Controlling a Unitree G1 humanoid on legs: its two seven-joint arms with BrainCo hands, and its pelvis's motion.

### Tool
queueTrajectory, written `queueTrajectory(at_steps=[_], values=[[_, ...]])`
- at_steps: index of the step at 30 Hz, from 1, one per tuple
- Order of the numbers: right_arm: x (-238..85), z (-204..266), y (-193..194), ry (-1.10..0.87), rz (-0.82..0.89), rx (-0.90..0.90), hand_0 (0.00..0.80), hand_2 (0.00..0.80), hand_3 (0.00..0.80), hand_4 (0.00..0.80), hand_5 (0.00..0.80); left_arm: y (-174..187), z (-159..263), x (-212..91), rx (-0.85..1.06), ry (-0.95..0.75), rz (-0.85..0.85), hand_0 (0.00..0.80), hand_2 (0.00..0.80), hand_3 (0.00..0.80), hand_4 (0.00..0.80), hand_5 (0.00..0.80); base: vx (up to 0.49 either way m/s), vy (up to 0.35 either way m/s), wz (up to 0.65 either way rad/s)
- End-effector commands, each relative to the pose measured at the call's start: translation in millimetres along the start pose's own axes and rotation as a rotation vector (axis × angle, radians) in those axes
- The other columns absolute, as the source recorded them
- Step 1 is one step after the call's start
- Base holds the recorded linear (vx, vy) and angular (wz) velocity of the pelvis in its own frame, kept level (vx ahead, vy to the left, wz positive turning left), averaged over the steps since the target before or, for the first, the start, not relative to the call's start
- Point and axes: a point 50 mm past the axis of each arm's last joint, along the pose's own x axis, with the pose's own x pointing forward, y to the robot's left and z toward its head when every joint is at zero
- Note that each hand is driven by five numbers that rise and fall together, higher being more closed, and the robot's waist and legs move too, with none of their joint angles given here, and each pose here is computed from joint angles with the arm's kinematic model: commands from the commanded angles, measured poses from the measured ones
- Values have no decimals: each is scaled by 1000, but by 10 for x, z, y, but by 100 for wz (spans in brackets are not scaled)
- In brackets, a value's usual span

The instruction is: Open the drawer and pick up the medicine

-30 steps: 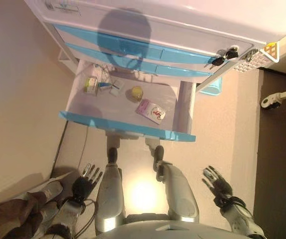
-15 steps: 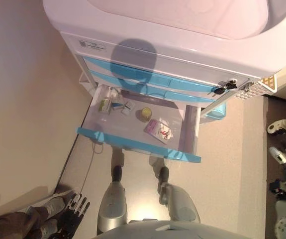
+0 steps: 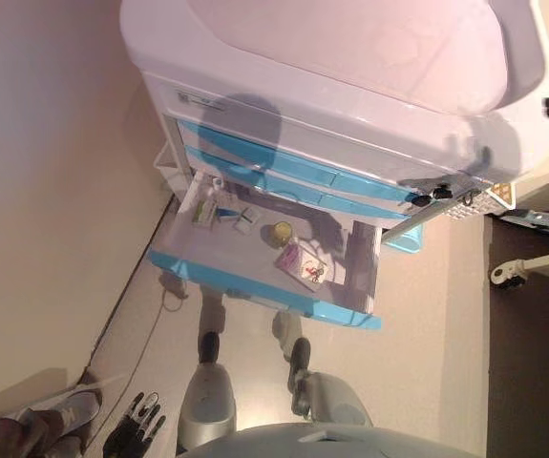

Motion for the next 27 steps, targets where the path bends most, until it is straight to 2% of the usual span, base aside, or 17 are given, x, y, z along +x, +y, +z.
queueTrajectory(at_steps=[1, 4, 6, 9, 18, 27], values=[[81, 287, 135, -142, 349, 18, 0, 0, 0, 0, 0, 195, 194, -84, 104, -37, 59, 0, 0, 0, 0, 0, -19, -79, 11], [59, 345, 251, -145, 582, 54, 0, 0, 0, 0, 0, 213, 302, -87, 128, -62, 59, 0, 0, 0, 0, 0, -43, -59, 8], [40, 360, 351, -137, 679, 39, 0, 0, 0, 0, 0, 225, 334, -91, 129, -68, 63, 0, 0, 0, 0, 0, -36, -33, 3], [29, 412, 395, -159, 720, 51, 0, 0, 0, 0, 0, 231, 352, -100, 129, -78, 56, 0, 0, 0, 0, 0, -36, -14, 0], [2, 471, 409, -227, 645, -47, 0, 0, 0, 0, 0, 196, 341, -88, 122, -85, 40, 0, 0, 0, 0, 0, -9, 3, 0], [161, 434, 459, -241, 484, -97, 0, 0, 0, 0, 0, 57, 331, 2, 132, -82, 31, 0, 0, 0, 0, 0, -16, 36, 0]])
